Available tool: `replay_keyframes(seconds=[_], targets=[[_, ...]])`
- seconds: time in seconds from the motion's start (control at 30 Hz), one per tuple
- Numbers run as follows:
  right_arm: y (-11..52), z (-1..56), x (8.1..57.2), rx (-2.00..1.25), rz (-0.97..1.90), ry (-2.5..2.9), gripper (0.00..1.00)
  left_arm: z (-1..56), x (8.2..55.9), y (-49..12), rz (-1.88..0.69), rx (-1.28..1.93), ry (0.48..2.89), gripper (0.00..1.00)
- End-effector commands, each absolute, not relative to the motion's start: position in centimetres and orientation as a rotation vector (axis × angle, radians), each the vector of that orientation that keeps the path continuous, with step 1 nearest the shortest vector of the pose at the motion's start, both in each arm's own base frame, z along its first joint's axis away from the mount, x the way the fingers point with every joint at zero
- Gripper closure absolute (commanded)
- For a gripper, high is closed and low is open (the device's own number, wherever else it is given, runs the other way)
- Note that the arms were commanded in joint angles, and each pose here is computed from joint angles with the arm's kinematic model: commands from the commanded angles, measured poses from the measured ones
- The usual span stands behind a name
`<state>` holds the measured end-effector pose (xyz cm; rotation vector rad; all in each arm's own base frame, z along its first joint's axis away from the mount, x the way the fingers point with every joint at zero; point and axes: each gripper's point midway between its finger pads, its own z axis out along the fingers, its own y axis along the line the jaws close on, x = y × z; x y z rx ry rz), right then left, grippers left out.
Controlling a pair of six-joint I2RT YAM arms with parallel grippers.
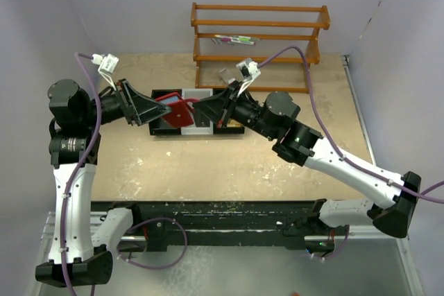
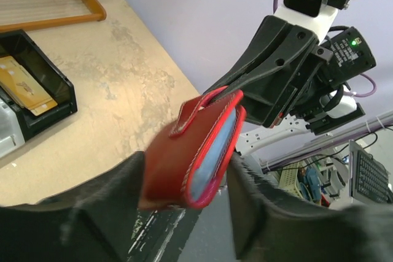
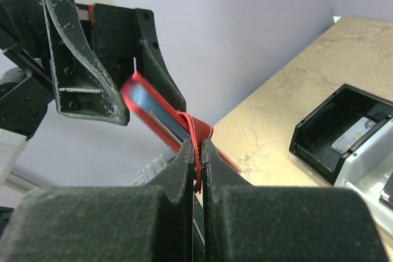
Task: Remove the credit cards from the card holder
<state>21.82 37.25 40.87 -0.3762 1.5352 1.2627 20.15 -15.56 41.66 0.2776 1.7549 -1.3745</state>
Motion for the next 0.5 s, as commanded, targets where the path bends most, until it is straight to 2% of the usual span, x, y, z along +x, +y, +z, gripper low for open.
replay_keyframes(seconds=[0.0, 0.1, 0.33, 0.47], targets=[[35.9, 45.9, 20.9, -0.434, 1.244, 1.408, 1.0, 42.0, 19.5, -15.6, -1.332, 0.392, 1.709, 0.35], [35.9, 45.5, 21.0, -0.497, 1.186, 1.439, 1.0, 41.9, 19.2, -15.5, -1.251, 0.497, 1.686, 0.27], [35.9, 43.9, 22.0, -0.591, 1.033, 1.537, 1.0, 40.4, 19.6, -14.3, -0.98, 0.668, 1.642, 0.24], [36.0, 43.2, 22.7, -0.58, 0.991, 1.599, 1.0, 39.4, 19.6, -14.0, -0.905, 0.703, 1.618, 0.18]])
